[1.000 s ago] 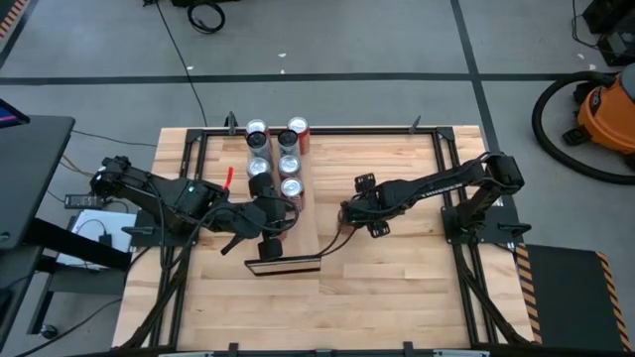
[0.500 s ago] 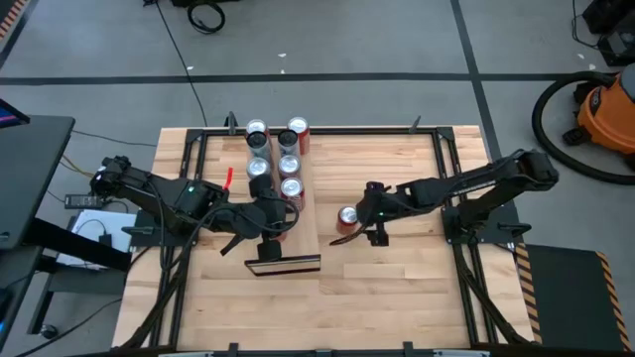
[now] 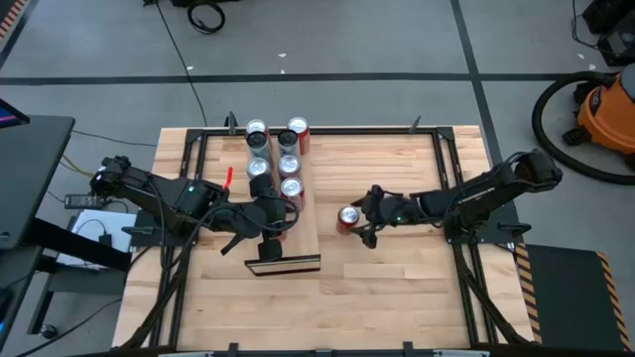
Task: Place canned beverage on shelf
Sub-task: Align the red and black soda can with the other red and black soda can on the shelf
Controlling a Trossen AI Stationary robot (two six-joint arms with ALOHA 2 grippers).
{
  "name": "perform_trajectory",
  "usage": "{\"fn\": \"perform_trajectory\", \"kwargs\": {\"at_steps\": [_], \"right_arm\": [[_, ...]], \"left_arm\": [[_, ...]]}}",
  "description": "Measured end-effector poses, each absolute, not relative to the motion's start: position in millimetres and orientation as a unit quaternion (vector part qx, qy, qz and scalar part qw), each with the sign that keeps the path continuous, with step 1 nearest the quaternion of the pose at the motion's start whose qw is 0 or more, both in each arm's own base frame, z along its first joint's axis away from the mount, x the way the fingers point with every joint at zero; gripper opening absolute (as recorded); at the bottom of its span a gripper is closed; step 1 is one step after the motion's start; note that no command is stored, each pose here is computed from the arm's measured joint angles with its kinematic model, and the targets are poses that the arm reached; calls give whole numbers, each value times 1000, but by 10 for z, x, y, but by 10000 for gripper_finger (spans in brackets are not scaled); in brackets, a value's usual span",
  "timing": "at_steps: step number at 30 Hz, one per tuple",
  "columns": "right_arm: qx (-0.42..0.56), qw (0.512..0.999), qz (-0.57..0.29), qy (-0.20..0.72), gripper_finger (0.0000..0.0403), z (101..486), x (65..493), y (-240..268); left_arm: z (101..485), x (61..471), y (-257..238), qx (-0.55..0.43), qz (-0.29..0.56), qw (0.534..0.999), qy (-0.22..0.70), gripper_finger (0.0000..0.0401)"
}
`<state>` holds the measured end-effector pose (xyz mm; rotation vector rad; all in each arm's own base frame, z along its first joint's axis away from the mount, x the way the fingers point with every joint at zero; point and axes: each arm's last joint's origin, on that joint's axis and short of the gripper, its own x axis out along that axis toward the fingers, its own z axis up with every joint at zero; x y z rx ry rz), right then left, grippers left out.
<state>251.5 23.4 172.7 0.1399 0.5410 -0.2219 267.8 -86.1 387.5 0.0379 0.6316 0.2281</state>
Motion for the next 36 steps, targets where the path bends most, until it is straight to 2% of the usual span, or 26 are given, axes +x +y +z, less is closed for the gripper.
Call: {"fn": "perform_trajectory", "kwargs": {"at_steps": [4, 12, 19, 26, 32, 36], "right_arm": [[67, 960, -130, 238, 388, 1694, 2489, 217], [36, 962, -119, 243, 376, 1691, 2489, 212], [-25, 963, -48, 264, 344, 1676, 2496, 132], [-39, 961, 31, 271, 339, 1672, 2496, -34], [-65, 952, 156, 257, 339, 1662, 2476, -83], [-79, 950, 166, 253, 339, 1659, 2474, -89]], "left_arm": [[3875, 2678, -861, 19, 112, 944, 310, 121], [3875, 2677, -861, 20, 112, 944, 310, 121], [3875, 2677, -861, 21, 111, 944, 311, 121], [3875, 2677, -861, 21, 111, 944, 311, 121], [3874, 2677, -861, 21, 111, 944, 311, 121], [3874, 2677, -861, 21, 111, 944, 311, 121]]}}
